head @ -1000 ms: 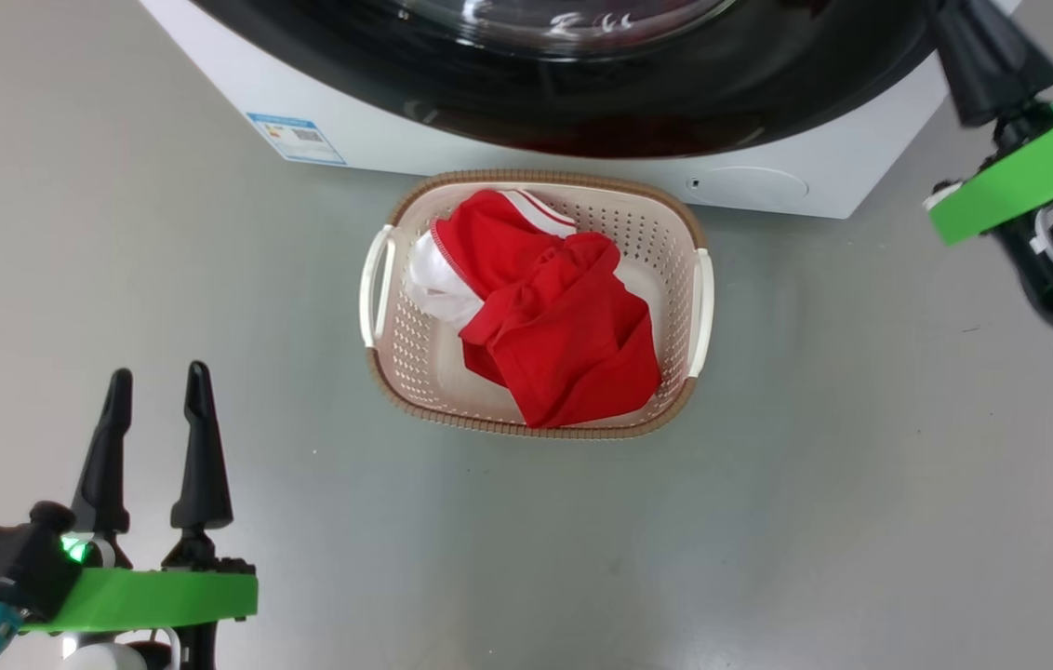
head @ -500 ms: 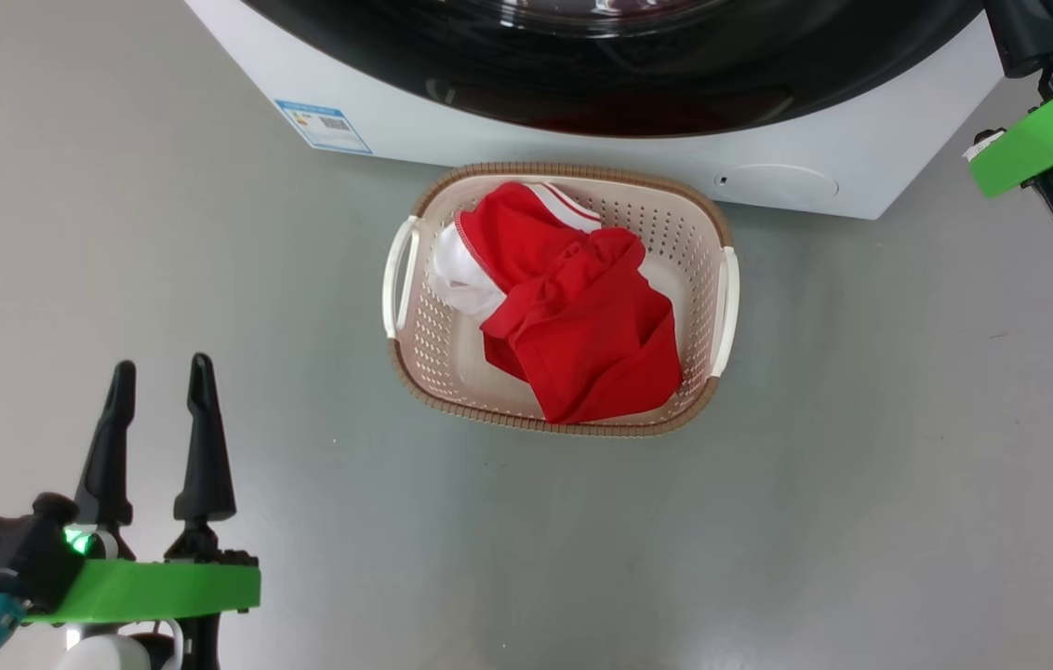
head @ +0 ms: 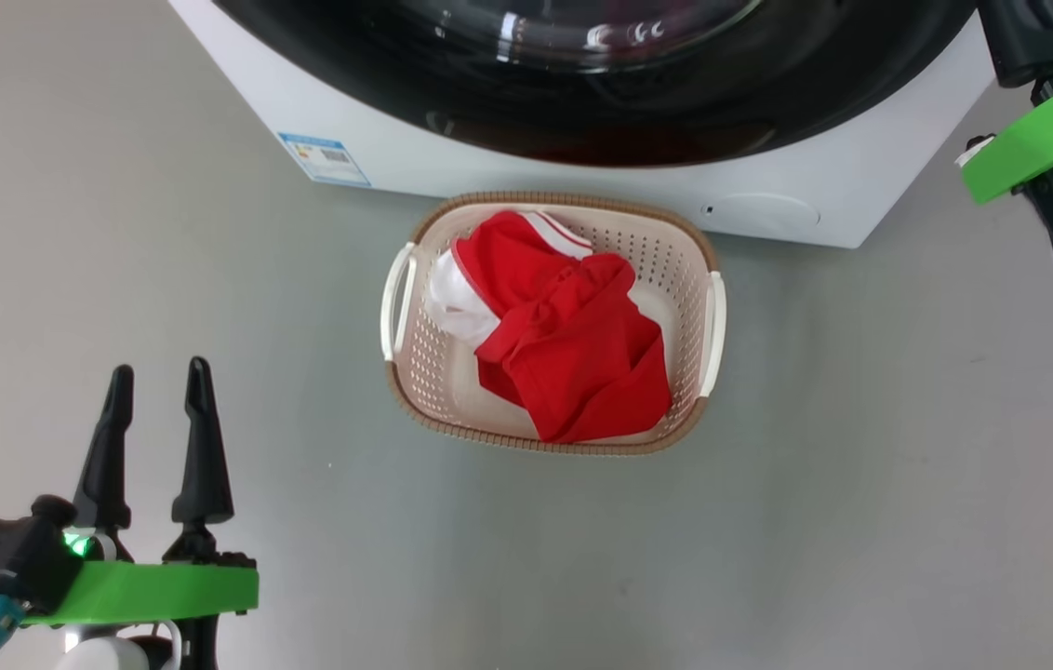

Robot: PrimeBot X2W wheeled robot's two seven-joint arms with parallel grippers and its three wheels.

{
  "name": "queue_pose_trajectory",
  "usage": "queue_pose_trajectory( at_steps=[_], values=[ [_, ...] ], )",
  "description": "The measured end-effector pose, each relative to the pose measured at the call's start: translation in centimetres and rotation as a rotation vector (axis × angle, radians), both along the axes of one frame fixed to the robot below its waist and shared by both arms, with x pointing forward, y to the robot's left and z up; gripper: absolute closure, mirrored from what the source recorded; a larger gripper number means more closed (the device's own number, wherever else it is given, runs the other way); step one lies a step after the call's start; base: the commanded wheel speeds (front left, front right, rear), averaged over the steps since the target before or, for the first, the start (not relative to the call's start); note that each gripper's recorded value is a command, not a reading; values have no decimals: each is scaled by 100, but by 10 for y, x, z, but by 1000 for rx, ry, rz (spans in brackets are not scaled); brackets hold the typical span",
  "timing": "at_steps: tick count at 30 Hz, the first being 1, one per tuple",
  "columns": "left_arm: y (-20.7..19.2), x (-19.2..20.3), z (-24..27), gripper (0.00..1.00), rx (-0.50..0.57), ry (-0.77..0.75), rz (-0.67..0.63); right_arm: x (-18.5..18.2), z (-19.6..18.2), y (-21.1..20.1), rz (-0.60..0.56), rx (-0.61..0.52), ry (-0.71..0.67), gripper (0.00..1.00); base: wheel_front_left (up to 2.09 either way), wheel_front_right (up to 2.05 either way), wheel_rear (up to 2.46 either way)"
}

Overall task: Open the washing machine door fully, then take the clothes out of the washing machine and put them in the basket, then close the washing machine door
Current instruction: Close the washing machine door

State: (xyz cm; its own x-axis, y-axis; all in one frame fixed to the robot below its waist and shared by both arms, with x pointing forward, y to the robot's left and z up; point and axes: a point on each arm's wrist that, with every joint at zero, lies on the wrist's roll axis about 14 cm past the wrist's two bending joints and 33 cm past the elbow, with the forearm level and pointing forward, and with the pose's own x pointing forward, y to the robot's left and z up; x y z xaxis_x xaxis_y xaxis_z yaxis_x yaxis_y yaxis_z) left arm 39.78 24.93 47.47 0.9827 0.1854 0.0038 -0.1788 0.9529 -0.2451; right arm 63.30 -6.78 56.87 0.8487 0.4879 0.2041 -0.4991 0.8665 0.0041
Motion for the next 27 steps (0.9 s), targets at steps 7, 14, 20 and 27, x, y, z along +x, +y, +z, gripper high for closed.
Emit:
queue_pose_trajectory(
  at_steps=[7, 14, 20, 27],
  values=[
    [0, -7, 13, 0, -7, -36, 3, -27, -3, 5, 12, 2, 30, 0, 0, 0, 0],
    [-10, -11, 23, 0, -9, -66, -25, -53, 9, -3, 6, 5, 21, 0, 0, 0, 0],
    [-23, -10, 27, 0, -20, -79, -66, -75, 15, -27, -43, 26, 17, 0, 0, 0, 0],
    [-33, -7, 38, 0, -13, -115, -110, -108, 11, -41, -73, 43, 31, 0, 0, 0, 0]
  ],
)
